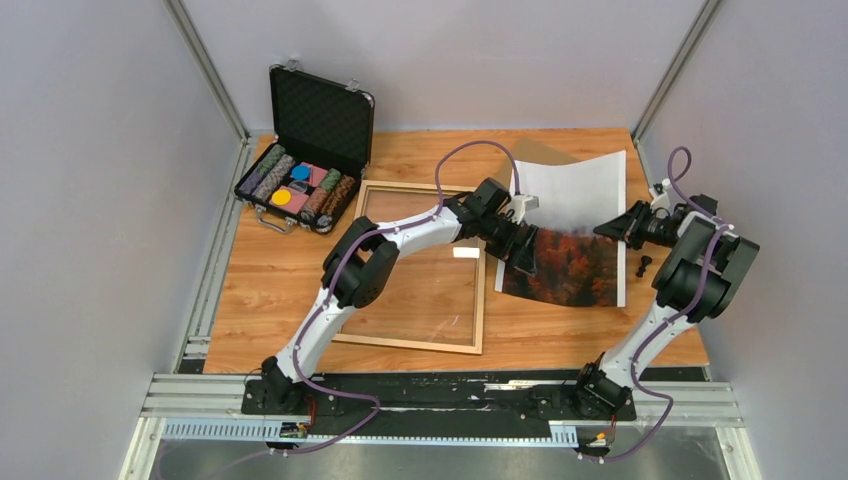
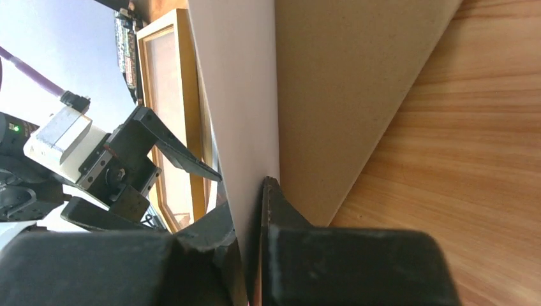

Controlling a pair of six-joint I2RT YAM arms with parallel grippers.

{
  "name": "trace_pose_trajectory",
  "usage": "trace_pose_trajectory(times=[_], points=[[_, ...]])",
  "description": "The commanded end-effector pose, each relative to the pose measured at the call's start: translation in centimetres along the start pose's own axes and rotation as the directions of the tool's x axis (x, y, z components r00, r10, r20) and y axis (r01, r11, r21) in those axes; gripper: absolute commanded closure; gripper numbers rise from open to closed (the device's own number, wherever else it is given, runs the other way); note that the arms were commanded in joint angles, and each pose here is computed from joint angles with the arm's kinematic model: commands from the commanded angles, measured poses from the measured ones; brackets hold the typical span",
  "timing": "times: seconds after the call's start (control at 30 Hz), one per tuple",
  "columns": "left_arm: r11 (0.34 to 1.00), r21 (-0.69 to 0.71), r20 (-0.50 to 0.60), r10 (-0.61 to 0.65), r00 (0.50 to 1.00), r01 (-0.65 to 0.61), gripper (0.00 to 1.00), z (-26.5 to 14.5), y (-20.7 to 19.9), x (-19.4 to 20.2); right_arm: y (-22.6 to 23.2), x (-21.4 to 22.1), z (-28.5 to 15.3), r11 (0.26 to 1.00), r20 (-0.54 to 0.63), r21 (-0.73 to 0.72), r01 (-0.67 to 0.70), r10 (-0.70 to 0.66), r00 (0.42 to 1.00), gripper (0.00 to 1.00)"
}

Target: Put the photo into the frame

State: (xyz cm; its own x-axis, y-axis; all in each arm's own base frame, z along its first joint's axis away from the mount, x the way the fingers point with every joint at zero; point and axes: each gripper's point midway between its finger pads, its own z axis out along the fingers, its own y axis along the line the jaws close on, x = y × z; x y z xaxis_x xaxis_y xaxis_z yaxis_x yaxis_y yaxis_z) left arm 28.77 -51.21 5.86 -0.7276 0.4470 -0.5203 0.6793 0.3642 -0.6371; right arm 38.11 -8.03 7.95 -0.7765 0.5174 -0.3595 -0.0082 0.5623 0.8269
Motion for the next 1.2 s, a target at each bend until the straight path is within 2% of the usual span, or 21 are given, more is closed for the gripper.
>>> trace_pose_trajectory(times=[0.0,0.07,0.23,0.37,0.53,0.77,0.97,1.17], points=[[0.998,-0.068,-0.011,0.017,1.000,-0.018,0.00,-1.5,-0.1,0.0,3.6,-1.5,-1.4,0.991,0.049,-0.006,0.136,-0.136,0.990,0.97],[0.996,-0.078,-0.001,0.030,1.000,-0.030,0.00,-2.1,-0.4,-0.6,4.9,-2.0,-2.0,0.983,0.065,0.031,0.181,-0.182,0.981,1.00],[0.993,-0.107,0.038,0.063,0.997,-0.058,0.00,-4.0,-1.4,-2.7,9.1,-2.7,-2.8,0.956,0.093,0.112,0.272,-0.282,0.955,1.00],[0.989,-0.128,0.087,0.082,0.993,-0.070,0.00,-6.6,-2.4,-4.7,12.7,-3.4,-3.4,0.906,0.122,0.222,0.359,-0.391,0.912,1.00],[0.984,-0.168,0.179,0.093,0.980,-0.062,0.00,-11.6,-3.2,-7.8,18.5,-4.5,-4.6,0.841,0.184,0.306,0.445,-0.511,0.839,1.00],[0.982,-0.181,0.306,0.111,0.946,-0.057,0.00,-19.3,-5.6,-11.1,27.1,-5.1,-4.6,0.720,0.231,0.384,0.578,-0.681,0.694,1.00],[0.989,-0.147,0.395,0.059,0.917,0.000,0.00,-24.2,-7.2,-12.4,32.1,-2.7,0.0,0.635,0.167,0.384,0.671,-0.762,0.626,1.00],[0.972,-0.030,0.499,-0.189,0.846,0.234,0.00,-29.5,-5.0,-13.0,32.4,1.6,7.5,0.571,0.047,0.358,0.739,-0.801,0.597,1.00]])
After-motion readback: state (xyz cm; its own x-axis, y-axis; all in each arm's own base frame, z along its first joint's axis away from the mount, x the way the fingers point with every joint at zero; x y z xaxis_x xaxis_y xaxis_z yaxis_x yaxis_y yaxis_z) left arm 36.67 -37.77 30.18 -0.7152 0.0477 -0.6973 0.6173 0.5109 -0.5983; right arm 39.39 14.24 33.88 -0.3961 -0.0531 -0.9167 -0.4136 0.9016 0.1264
